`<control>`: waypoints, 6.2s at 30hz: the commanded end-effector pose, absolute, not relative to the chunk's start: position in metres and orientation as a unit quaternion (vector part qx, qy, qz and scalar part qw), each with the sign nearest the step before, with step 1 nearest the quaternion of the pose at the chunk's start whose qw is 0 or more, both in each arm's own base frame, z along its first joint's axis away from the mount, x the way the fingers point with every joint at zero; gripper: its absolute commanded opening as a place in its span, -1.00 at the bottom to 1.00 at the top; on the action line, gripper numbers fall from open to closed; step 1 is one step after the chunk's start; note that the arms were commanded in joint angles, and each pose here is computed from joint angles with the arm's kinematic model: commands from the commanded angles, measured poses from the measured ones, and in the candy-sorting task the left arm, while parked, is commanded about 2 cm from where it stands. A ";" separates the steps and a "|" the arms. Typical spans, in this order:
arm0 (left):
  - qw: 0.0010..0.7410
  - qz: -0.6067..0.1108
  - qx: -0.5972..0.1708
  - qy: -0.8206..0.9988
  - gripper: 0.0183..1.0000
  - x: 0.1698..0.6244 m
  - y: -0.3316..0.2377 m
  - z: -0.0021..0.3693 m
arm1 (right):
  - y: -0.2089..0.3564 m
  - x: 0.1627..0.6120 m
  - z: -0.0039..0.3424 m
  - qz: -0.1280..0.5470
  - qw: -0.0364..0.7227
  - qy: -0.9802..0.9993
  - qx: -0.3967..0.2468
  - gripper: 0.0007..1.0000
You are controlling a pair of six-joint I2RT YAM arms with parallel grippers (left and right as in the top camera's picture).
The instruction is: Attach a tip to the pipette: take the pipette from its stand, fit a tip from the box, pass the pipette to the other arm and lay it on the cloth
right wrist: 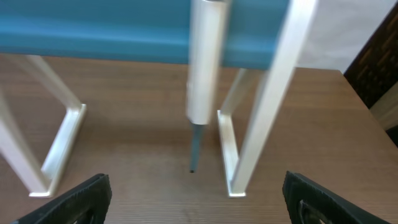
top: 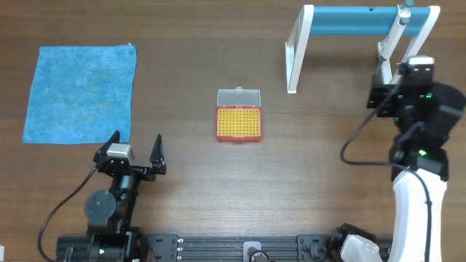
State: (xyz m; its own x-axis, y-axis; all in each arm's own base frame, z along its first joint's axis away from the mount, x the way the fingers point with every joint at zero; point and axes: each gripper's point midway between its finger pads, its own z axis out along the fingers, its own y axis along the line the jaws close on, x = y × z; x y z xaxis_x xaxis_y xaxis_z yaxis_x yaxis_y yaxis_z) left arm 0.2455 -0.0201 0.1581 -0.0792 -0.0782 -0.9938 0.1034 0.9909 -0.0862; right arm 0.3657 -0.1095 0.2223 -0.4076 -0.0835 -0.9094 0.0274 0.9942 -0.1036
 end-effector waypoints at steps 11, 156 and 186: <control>0.678 -0.061 0.010 0.732 1.00 0.245 -0.019 0.157 | -0.119 0.421 0.207 0.064 0.608 0.790 -0.047 0.82; 0.678 -0.061 0.010 0.732 1.00 0.245 -0.019 0.157 | 0.252 0.334 0.178 0.415 0.589 0.559 -0.410 -0.85; 0.678 -0.061 0.010 0.732 1.00 0.245 -0.019 0.157 | 0.251 0.335 0.186 0.396 0.609 0.544 -0.420 -0.85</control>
